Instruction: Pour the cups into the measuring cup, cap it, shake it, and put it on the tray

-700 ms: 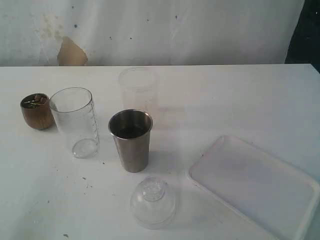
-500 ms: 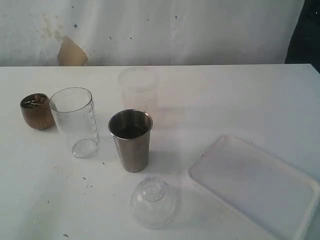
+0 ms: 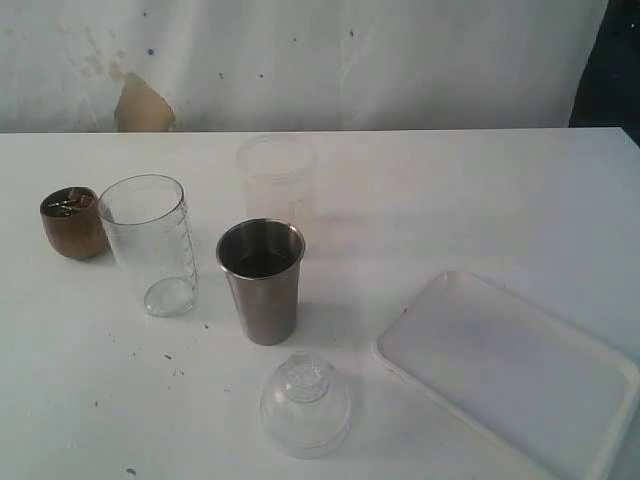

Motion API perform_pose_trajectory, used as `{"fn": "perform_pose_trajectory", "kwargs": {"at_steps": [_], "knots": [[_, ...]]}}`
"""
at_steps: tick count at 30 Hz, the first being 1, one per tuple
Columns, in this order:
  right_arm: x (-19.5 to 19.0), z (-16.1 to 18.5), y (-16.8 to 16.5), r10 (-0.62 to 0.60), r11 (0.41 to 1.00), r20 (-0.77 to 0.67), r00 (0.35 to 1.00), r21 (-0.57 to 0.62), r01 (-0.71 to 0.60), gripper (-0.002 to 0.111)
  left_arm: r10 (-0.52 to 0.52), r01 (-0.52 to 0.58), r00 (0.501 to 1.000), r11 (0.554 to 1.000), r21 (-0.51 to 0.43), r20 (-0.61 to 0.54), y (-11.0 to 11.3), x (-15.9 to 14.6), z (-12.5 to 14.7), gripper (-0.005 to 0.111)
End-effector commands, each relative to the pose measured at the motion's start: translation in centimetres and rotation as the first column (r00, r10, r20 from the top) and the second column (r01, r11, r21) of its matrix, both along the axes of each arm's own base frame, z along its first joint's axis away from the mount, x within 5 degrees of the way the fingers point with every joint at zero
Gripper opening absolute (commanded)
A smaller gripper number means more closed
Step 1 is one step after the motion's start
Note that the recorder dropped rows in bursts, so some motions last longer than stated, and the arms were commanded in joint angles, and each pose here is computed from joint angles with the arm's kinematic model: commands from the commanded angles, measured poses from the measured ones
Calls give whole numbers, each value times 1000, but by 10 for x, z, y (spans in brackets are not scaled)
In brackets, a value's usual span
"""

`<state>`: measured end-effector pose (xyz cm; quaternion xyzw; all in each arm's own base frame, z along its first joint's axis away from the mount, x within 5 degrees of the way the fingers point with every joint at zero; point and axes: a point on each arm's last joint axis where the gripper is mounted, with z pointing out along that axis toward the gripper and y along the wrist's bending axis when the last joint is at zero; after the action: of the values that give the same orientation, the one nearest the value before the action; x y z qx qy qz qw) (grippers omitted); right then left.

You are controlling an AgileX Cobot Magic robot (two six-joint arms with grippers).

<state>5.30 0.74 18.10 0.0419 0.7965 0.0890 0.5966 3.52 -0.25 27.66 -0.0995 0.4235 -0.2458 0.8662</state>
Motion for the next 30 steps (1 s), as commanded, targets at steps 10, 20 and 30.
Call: {"fn": "perform_pose_trajectory", "kwargs": {"at_steps": [10, 20, 30], "knots": [[0, 1, 0, 4, 1000, 19, 1000, -9, -4, 0, 149, -79, 957, 959, 271, -249, -4, 75, 53, 0], [0, 1, 0, 6, 1000, 19, 1000, -9, -6, 0, 220, -40, 858, 929, 367, -464, -4, 162, 0, 25], [0, 1, 2, 35, 999, 19, 999, -9, -35, 0, 334, -14, 687, 894, 447, -646, 3, 209, -64, 68]]}}
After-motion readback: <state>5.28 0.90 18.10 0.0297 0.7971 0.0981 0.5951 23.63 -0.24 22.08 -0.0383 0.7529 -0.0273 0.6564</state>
